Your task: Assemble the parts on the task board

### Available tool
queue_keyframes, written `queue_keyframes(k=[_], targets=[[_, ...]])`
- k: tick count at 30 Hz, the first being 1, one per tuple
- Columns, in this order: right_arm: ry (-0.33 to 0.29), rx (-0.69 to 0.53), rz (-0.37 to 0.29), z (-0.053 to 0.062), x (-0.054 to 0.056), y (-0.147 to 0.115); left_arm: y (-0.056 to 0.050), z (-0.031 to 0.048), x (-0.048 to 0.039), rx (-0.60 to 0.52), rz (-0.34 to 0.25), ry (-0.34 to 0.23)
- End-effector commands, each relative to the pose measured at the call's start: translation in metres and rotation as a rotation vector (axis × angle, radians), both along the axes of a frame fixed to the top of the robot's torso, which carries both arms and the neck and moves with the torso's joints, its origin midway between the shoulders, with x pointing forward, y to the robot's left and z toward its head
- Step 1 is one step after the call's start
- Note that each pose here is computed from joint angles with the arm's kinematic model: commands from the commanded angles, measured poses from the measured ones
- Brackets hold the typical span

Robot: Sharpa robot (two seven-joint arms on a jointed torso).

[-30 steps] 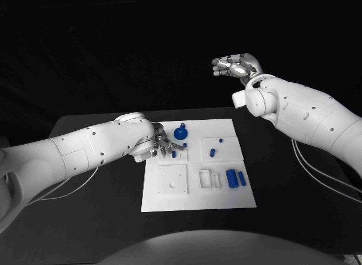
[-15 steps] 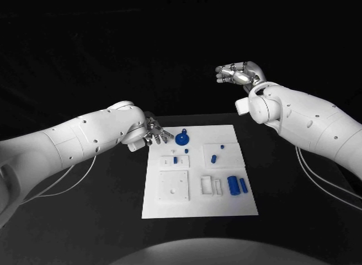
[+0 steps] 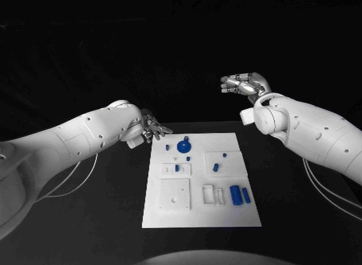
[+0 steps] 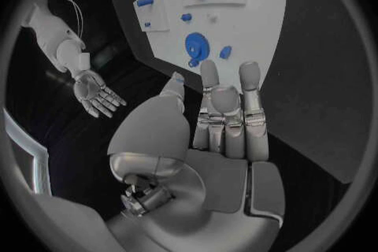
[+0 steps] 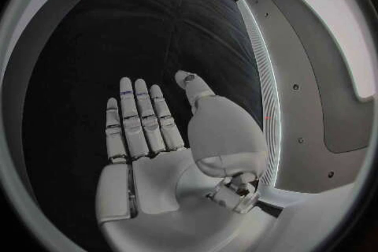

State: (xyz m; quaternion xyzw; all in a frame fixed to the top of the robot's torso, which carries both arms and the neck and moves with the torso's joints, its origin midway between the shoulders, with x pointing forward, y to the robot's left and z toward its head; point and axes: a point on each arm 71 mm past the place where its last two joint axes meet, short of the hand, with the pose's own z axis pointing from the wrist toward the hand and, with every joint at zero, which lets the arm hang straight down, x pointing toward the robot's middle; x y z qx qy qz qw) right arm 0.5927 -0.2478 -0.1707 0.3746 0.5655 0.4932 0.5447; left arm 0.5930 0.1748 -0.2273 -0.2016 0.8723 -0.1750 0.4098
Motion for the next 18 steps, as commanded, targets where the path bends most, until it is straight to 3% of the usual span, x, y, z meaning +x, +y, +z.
queue_keyframes(k=[1,12,18], targets=[[0.003,0.018,0.002,0.001,-0.001,0.001,-0.005,0.0031,0.0039,0.006,-0.049,-0.027],[-0.005,0.02,0.004,0.008,-0.003,0.0,-0.005,-0.0143,0.0048,0.074,-0.062,0.046],[-0.008,0.021,0.003,0.01,-0.004,-0.001,0.0,-0.0183,0.0061,0.099,-0.04,0.042]])
